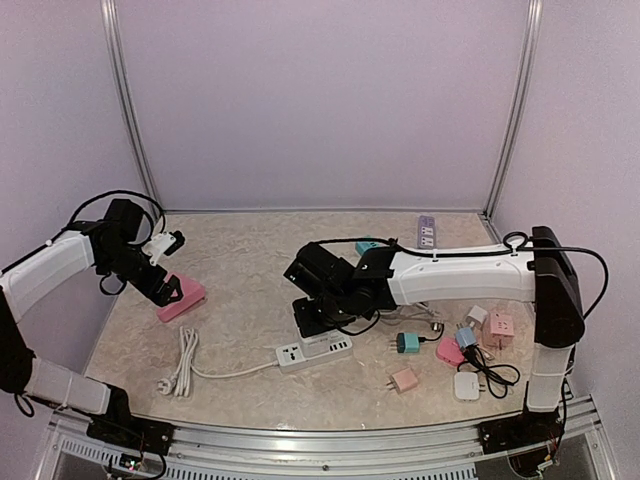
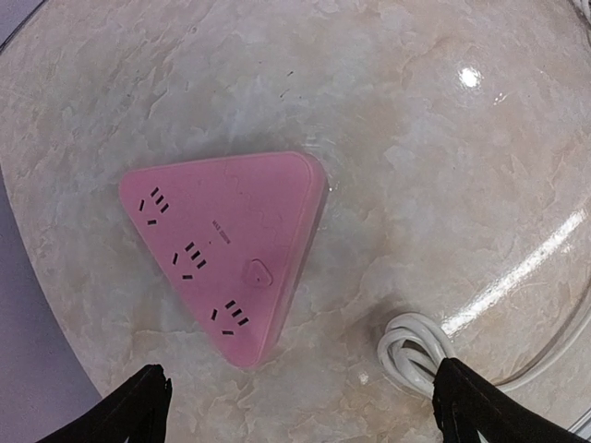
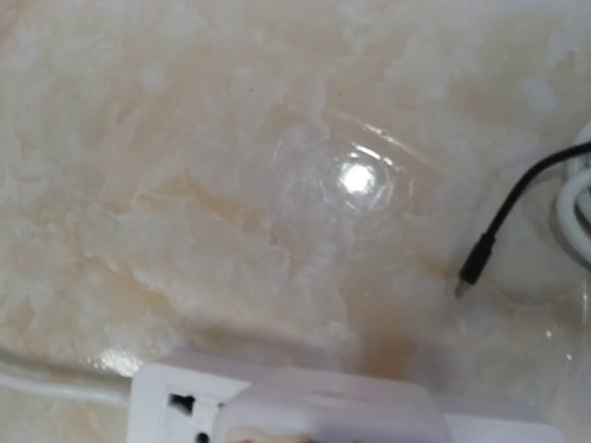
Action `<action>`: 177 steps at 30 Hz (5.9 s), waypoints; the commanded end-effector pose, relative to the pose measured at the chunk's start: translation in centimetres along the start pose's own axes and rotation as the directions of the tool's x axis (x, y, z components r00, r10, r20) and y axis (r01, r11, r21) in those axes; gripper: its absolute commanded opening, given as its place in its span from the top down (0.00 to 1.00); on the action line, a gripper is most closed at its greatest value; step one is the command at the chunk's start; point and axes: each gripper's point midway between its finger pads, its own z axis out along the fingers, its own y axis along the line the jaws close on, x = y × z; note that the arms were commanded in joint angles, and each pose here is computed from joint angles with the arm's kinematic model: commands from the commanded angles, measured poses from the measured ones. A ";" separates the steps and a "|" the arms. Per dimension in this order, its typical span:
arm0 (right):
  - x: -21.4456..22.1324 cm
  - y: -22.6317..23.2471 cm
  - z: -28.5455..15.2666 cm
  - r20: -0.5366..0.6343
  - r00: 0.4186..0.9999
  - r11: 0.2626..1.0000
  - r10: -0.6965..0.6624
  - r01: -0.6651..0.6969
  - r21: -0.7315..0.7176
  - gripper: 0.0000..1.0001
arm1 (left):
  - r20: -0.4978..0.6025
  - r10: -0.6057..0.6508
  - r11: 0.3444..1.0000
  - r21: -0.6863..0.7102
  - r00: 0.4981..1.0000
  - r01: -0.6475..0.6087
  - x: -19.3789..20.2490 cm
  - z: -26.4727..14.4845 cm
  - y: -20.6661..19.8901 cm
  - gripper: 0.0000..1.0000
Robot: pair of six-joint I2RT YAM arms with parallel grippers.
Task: Insert the plug
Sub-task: Press the plug into the socket, then adjust the socket at the center of the board, then pick up the plug from the center of the board.
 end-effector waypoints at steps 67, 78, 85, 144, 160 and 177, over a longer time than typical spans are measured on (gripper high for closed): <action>8.1 -21.9 -6.0 0.029 0.775 0.736 0.631 -0.610 0.294 0.18 | -0.041 0.747 0.654 0.226 0.664 -0.722 7.9 5.4 -17.1 0.06; 7.4 -21.9 -4.4 -0.010 0.803 0.767 0.595 -0.564 0.306 0.20 | -0.036 0.746 0.662 0.137 0.665 -0.737 6.5 7.7 -16.4 0.13; 7.6 -21.3 -4.6 -0.062 0.821 0.796 0.567 -0.528 0.295 0.24 | -0.088 0.649 0.761 0.034 0.756 -0.648 4.6 9.2 -12.1 0.19; 16.5 -15.4 -4.4 0.056 0.302 0.254 0.952 -0.876 0.411 0.17 | 0.037 0.592 0.803 0.055 0.805 -0.593 2.3 3.2 -11.9 0.10; 14.9 -14.3 -1.6 -0.080 0.463 0.455 0.883 -0.801 0.388 0.70 | 0.029 0.591 0.805 0.051 0.806 -0.591 2.4 3.3 -11.7 0.10; -15.6 -3.4 -17.8 0.531 0.788 0.939 0.312 -0.343 -0.042 1.00 | 0.292 0.355 0.914 0.093 0.888 -0.396 -10.1 -11.5 -9.5 0.10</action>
